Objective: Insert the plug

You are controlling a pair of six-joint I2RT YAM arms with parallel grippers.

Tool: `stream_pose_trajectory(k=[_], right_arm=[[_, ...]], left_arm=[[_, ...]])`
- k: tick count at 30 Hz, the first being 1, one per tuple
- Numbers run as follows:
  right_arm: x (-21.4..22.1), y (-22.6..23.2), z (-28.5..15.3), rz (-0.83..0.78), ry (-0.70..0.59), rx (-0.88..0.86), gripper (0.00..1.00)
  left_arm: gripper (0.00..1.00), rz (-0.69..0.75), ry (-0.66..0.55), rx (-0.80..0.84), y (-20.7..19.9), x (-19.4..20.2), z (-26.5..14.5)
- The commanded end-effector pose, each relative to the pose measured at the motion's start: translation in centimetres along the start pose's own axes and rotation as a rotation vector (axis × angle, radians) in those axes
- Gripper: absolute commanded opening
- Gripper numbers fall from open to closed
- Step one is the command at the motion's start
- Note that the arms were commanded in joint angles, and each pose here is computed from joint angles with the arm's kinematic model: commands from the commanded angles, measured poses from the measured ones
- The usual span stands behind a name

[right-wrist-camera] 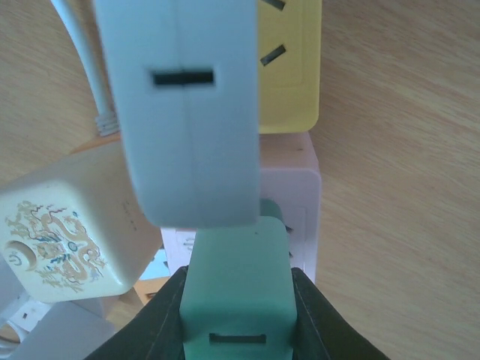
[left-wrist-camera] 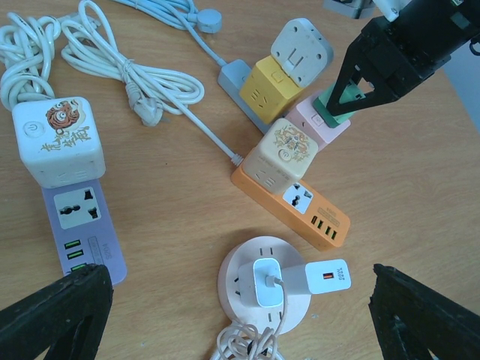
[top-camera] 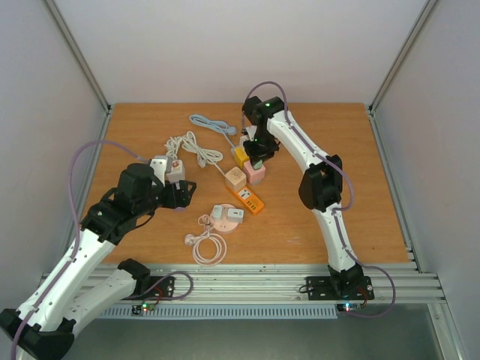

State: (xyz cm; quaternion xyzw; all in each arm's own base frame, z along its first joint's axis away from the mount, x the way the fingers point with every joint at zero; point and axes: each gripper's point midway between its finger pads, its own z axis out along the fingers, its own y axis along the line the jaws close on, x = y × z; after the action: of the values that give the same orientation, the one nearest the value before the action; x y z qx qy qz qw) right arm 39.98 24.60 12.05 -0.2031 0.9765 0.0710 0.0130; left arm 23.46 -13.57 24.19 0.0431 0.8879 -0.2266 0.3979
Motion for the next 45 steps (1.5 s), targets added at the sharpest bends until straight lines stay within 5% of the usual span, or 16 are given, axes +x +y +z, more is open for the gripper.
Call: stream_pose_trajectory(k=[1, 9, 16, 24, 45], right_arm=[[1.5, -1.3, 4.9, 0.035, 0.119, 0.031, 0.04], [1.9, -1.6, 5.6, 0.041, 0.123, 0.074, 0.13], [0.1, 0.2, -0.3, 0.014, -0.048, 0.053, 0.36], [-0.4, 1.3, -5.8, 0.014, -0.221, 0.026, 0.45], [-0.2, 0.6, -2.1, -0.018, -0.174, 0.053, 0.41]], left_arm=[[0.94, 0.017, -0.004, -0.012, 0.2, 0.0, 0.3], [0.94, 0.015, 0.003, -0.018, 0.4, 0.1, 0.5], [0.94, 0.011, 0.010, -0.022, 0.4, 0.2, 0.7], [0.94, 0.013, 0.008, -0.030, 0.5, 0.1, 0.7], [0.94, 0.009, 0.013, -0.039, 0.7, 0.3, 0.8]])
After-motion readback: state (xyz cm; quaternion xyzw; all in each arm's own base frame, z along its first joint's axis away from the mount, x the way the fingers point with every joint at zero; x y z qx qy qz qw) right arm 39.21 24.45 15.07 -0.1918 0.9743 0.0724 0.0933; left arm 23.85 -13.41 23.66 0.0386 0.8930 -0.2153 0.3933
